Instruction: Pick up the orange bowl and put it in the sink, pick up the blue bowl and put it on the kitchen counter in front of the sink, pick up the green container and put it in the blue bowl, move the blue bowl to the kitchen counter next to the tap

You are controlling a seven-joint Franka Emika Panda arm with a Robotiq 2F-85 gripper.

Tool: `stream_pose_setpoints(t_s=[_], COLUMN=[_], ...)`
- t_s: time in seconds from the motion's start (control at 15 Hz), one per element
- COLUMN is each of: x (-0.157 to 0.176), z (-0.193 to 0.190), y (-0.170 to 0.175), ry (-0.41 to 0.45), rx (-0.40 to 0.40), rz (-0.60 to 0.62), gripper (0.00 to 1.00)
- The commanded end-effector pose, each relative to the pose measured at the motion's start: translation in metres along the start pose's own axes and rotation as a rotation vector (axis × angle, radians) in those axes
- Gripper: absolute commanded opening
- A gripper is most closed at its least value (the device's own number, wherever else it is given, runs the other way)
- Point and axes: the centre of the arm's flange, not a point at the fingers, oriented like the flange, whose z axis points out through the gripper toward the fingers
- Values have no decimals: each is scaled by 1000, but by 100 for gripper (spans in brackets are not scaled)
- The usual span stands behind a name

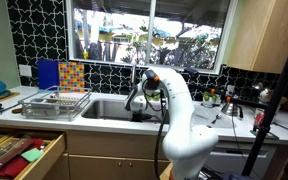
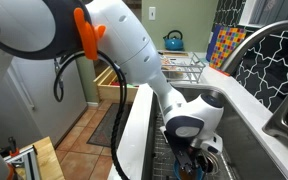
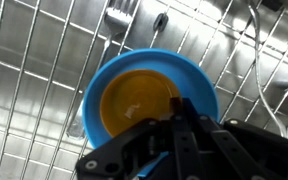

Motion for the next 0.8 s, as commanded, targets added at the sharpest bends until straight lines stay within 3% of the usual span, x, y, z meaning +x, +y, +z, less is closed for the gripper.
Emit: stream_pose_setpoints(t_s=[0.0,0.4,0.73], x=[-4,-11,2], z=[-12,-56,-60], y=[-2,-38,-95], ry=[16,56,119], rx=[-15,-95,-69], rz=[-26,-181,-328], gripper=[0,1,2])
